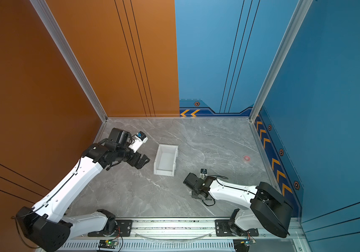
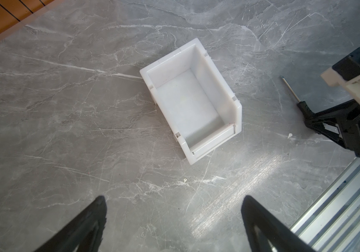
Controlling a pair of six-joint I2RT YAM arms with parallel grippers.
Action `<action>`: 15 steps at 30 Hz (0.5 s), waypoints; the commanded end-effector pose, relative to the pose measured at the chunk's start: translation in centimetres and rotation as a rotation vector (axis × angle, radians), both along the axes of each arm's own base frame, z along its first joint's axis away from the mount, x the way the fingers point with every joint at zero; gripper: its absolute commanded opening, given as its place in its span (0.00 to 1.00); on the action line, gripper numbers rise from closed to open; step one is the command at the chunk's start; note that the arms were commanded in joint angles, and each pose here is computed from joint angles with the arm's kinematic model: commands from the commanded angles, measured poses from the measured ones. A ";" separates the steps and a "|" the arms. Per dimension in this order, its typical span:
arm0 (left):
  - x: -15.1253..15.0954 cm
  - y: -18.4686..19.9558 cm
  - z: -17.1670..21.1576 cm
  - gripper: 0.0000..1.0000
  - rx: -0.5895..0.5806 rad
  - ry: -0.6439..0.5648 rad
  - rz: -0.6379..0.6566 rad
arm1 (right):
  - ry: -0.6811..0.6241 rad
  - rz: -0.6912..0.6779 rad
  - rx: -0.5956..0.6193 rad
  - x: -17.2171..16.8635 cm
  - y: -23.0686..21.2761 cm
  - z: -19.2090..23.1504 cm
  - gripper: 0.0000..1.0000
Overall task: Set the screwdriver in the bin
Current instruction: 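Close the right gripper on the screwdriver's black handle, then lift the screwdriver with the right gripper and carry it over the white bin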
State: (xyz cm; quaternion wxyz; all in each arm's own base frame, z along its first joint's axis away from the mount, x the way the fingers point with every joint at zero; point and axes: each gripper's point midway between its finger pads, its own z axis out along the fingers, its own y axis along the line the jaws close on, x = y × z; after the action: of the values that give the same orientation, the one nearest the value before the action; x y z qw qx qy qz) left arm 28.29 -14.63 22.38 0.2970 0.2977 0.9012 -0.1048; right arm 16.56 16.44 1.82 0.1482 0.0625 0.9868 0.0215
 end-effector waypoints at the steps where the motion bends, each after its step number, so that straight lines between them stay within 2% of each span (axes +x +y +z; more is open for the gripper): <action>1: -0.4 0.5 0.3 0.98 0.017 -0.010 0.008 | -0.011 -0.026 -0.014 -0.1 -0.9 0.0 0.24; 6: -0.3 0.6 0.5 0.98 0.021 -0.017 0.013 | -0.017 -0.017 -0.008 0.1 -1.0 0.3 0.19; 15: 0.2 1.8 -0.1 0.98 0.046 -0.010 0.074 | -0.082 -0.003 0.058 1.6 -0.5 2.9 0.18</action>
State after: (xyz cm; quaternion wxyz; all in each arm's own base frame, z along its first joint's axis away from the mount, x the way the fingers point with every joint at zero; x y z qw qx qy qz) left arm 28.66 -13.81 22.42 0.3012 0.2873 0.9052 -0.0852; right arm 17.52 16.14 3.50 0.1704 0.0742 0.9813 0.0492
